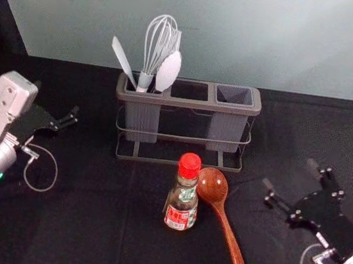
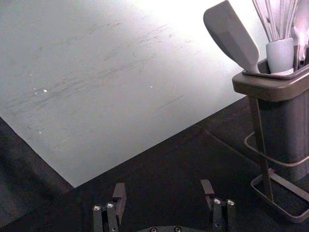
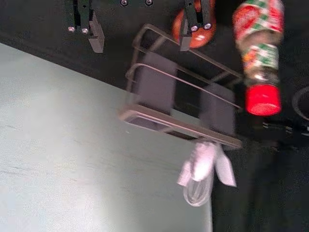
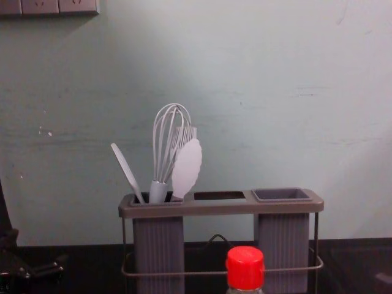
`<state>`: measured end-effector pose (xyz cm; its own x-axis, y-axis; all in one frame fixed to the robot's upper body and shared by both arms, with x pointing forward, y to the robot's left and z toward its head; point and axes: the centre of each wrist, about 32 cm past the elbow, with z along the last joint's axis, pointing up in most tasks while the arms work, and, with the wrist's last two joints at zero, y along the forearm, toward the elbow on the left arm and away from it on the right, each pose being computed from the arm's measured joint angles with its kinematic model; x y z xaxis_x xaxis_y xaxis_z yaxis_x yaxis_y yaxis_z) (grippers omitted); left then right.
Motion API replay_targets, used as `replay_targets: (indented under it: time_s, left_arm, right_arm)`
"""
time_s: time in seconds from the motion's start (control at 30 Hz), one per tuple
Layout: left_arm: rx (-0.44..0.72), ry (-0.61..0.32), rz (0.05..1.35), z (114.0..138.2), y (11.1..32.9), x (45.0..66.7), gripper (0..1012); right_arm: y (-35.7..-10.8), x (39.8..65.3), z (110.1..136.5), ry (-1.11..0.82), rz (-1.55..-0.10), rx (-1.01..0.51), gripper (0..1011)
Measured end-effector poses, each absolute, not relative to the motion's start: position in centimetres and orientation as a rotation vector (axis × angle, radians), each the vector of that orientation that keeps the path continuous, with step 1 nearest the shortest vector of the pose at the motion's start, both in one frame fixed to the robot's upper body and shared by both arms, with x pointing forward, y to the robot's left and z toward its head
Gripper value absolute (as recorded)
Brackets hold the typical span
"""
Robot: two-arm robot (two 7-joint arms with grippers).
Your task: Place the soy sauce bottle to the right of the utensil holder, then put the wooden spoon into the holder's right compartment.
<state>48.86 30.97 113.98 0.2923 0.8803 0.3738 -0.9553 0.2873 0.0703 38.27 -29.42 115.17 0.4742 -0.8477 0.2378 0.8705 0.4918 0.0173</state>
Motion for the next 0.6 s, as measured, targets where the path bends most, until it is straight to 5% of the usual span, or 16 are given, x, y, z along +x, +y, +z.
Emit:
replay_targets:
  time_s: [0.6]
  left_arm:
    - [0.304, -0.285, 1.248, 114.0, 31.0, 48.9, 1011]
  right_arm:
    - [-26.2, 37.4, 115.3, -0.153, -0.903, -0.031, 1004]
